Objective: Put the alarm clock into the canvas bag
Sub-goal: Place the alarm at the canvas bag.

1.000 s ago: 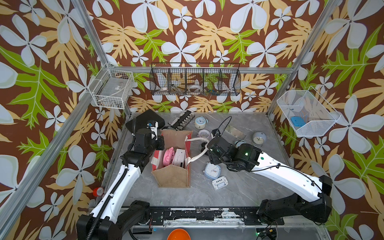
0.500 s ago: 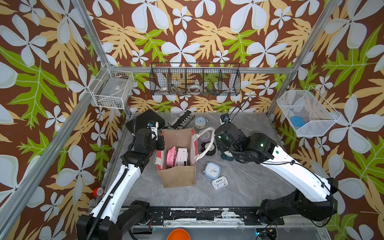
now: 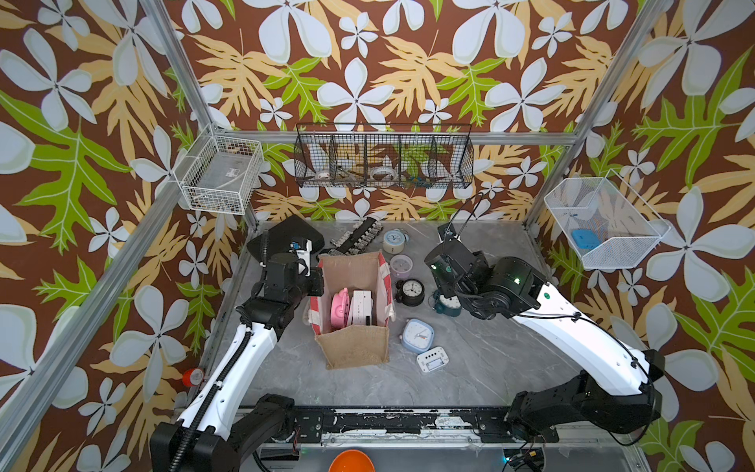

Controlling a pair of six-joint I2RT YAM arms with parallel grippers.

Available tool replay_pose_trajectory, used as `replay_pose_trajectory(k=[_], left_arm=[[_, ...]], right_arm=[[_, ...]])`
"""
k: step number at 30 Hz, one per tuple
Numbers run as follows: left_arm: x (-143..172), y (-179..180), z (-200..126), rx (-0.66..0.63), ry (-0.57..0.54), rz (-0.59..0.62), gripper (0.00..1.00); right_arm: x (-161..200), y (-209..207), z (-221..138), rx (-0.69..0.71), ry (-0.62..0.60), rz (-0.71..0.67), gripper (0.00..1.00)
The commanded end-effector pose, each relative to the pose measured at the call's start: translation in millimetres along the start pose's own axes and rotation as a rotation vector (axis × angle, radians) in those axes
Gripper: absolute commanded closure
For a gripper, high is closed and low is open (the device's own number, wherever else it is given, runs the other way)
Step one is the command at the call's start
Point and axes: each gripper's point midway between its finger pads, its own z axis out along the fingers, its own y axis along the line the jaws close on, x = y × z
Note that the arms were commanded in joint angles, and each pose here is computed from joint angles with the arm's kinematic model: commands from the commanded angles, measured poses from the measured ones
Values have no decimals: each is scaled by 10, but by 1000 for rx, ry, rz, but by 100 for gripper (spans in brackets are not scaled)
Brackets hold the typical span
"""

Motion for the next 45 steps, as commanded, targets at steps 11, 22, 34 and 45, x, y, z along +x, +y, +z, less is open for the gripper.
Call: replay_pose_trajectory(k=[11, 22, 34, 45], left_arm=[[-190, -90, 40, 66, -36, 5, 100], [-188, -121, 71, 165, -41, -66, 100], [-142, -86, -6, 146, -55, -71, 100], [-173, -78, -42, 138, -74, -70, 100]], right_arm=[[-562, 1418, -206, -621, -185, -231, 35], [-422, 2451, 44, -780, -163, -548, 34], [206, 3218, 493, -928, 17, -731, 38], [660, 3275, 467, -954, 126, -764, 42]])
